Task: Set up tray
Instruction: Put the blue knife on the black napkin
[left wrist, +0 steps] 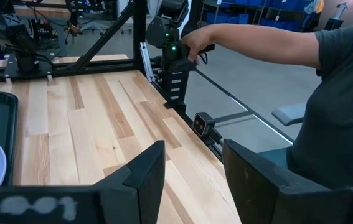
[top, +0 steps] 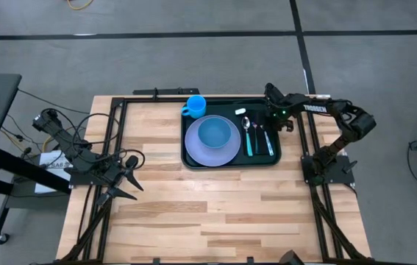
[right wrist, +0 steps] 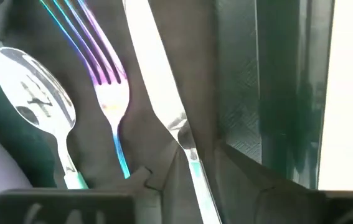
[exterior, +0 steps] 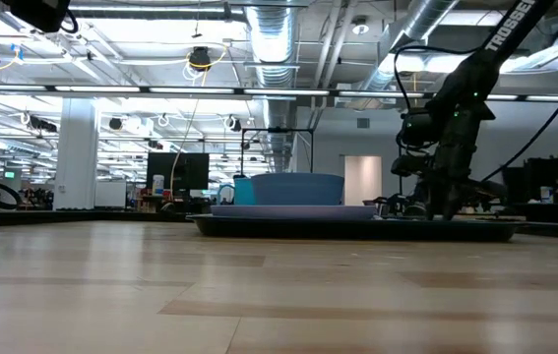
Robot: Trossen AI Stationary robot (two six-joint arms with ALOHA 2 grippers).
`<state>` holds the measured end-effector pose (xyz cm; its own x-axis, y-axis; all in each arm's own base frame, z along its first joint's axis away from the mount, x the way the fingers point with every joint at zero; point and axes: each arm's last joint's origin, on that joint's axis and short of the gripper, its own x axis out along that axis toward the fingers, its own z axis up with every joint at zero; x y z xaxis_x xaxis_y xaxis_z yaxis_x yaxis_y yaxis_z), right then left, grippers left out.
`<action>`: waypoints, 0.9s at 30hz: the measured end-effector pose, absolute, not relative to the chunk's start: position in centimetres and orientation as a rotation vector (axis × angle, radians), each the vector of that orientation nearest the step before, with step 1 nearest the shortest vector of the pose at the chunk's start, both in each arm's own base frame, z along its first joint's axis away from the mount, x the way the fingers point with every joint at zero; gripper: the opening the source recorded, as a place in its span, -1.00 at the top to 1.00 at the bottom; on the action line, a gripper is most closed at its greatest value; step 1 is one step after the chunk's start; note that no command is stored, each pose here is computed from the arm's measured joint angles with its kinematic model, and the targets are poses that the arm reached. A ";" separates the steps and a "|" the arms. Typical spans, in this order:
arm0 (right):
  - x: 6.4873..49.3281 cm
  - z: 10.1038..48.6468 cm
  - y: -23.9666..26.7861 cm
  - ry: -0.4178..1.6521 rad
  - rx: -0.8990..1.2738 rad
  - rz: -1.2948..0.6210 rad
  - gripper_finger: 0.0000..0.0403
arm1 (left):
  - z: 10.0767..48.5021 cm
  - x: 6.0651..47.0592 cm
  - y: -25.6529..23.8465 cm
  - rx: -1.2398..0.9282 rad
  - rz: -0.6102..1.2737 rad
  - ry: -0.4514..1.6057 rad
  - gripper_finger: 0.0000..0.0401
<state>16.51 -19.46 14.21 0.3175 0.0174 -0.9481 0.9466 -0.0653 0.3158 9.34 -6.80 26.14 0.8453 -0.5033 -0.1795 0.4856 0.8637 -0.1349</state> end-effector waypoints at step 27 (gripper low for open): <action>16.5 14.0 -17.0 1.223 1.309 -0.920 0.40 | 26.2 9.3 -6.8 -0.076 -0.523 0.209 0.26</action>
